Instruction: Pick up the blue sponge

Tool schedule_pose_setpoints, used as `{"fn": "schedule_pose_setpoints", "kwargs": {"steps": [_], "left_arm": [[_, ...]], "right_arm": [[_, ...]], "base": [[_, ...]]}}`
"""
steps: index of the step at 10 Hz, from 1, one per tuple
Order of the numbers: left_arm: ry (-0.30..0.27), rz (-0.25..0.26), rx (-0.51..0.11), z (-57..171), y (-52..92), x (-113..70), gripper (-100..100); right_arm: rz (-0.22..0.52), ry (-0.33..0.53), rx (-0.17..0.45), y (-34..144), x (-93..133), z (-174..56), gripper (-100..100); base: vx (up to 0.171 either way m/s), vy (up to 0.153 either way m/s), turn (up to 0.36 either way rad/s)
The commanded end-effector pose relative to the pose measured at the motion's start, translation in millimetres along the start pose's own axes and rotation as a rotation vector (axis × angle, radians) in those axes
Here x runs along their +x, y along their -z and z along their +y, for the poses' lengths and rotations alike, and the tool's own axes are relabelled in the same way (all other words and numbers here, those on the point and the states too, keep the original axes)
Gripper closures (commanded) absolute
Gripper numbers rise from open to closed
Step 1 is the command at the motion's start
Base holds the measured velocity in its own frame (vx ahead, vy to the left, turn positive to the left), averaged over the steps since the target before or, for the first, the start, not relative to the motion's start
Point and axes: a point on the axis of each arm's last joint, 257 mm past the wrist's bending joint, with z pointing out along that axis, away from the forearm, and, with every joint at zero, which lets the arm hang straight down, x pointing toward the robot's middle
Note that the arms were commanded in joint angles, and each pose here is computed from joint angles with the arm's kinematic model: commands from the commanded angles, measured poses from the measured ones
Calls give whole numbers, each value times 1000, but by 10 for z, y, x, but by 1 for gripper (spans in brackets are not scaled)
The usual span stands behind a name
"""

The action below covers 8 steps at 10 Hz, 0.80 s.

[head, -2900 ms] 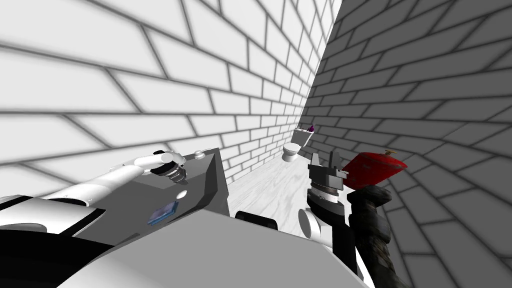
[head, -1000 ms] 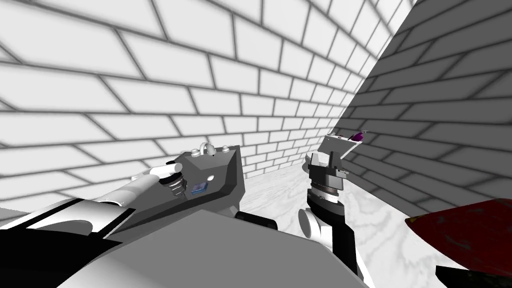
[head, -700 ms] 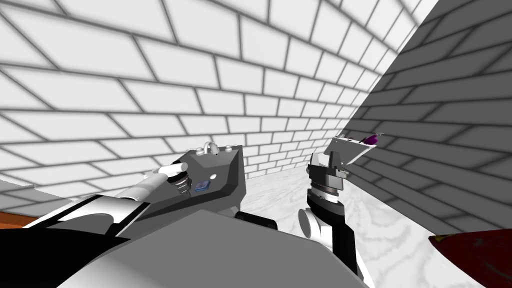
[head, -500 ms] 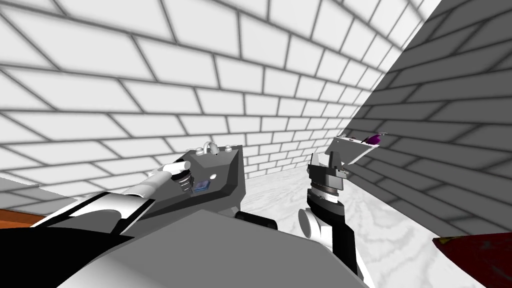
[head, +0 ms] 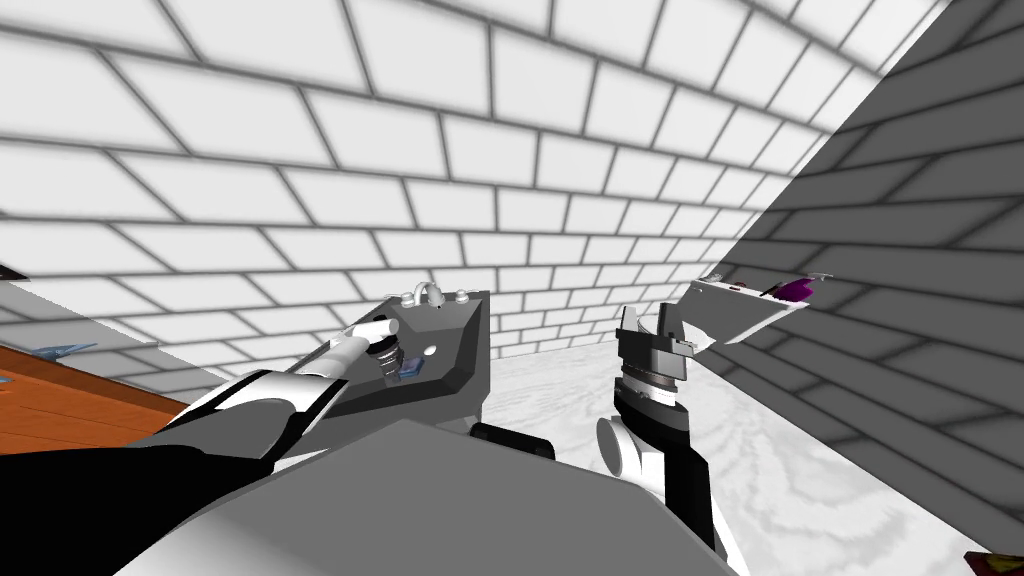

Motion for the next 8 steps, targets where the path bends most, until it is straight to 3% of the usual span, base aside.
{"fn": "schedule_pose_setpoints", "kwargs": {"steps": [1, 8], "left_arm": [[-28, -10, 19, -98, 55, 160, -100], [-34, -22, 31, -144, 90, 162, -100]], "right_arm": [[0, 0, 0, 0, 0, 0, 0], [0, 0, 0, 0, 0, 0, 0]], "base": [[33, -36, 112], [4, -5, 14]]}}
